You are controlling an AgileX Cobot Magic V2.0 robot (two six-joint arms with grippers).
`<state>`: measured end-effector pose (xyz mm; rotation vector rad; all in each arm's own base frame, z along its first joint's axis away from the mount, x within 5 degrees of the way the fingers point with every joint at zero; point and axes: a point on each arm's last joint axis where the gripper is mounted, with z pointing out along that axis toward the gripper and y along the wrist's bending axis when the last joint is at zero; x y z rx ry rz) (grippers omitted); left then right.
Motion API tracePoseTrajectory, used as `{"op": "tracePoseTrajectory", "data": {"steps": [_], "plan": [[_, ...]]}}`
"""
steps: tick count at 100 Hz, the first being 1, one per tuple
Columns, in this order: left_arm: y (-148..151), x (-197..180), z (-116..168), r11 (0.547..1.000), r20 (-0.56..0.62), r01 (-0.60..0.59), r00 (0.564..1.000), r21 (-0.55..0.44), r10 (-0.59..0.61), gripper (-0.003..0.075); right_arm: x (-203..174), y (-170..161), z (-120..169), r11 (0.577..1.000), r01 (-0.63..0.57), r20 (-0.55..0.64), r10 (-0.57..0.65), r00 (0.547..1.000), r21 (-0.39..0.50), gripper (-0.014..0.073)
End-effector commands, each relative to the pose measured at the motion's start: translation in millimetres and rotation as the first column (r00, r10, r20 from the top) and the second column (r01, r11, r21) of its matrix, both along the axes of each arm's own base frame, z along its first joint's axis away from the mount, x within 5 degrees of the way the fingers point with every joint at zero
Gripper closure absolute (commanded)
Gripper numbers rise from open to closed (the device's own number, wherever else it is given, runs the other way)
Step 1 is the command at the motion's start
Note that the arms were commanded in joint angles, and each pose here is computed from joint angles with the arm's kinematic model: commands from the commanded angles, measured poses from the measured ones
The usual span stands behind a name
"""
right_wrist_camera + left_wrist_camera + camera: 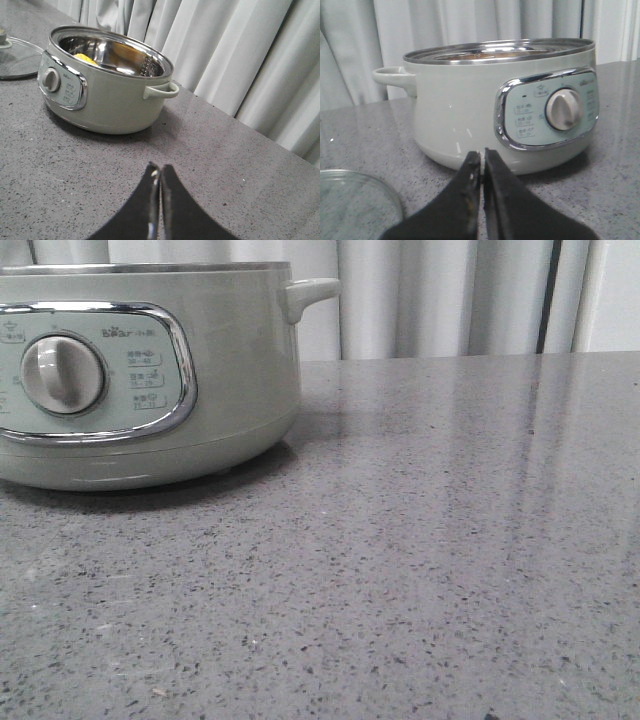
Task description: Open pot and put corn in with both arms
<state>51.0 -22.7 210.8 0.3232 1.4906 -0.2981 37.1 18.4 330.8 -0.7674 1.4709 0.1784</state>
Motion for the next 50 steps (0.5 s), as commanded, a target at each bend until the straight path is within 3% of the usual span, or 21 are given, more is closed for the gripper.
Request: {"op": "tracePoseTrajectory", "data": {"steps": [1,17,29,41,50], "plan": [[3.9,0.0,-6.2,0.997,0.000,-0.058,0.998,-0.046,0.058,0.0734,-0.5,0.2,13.6,0.999,-0.008,0.083,0.005,0.997,0.035,0.0638],[2.8,0.0,-17.2,0.995,-0.134,-0.080,0.988,-0.051,0.073,0.0734,-0.5,0.2,13.6,0.999,-0.008,0.083,0.005,0.997,0.035,0.0638],[0.5,-2.7,-29.9,0.994,-0.301,-0.075,0.952,-0.076,0.049,0.0733,-0.5,0.2,13.6,0.999,-0.008,0.083,0.005,0.997,0.035,0.0638],[1.5,-2.1,-29.0,0.993,-0.295,-0.088,0.954,-0.084,0.059,0.0733,-0.5,0.2,13.6,0.999,-0.008,0.083,0.005,0.997,0.035,0.0638],[4.7,-0.7,-28.1,0.994,-0.248,-0.113,0.963,-0.010,0.107,0.0733,-0.5,0.2,13.6,0.999,-0.008,0.083,0.005,0.997,0.035,0.0638]]}}
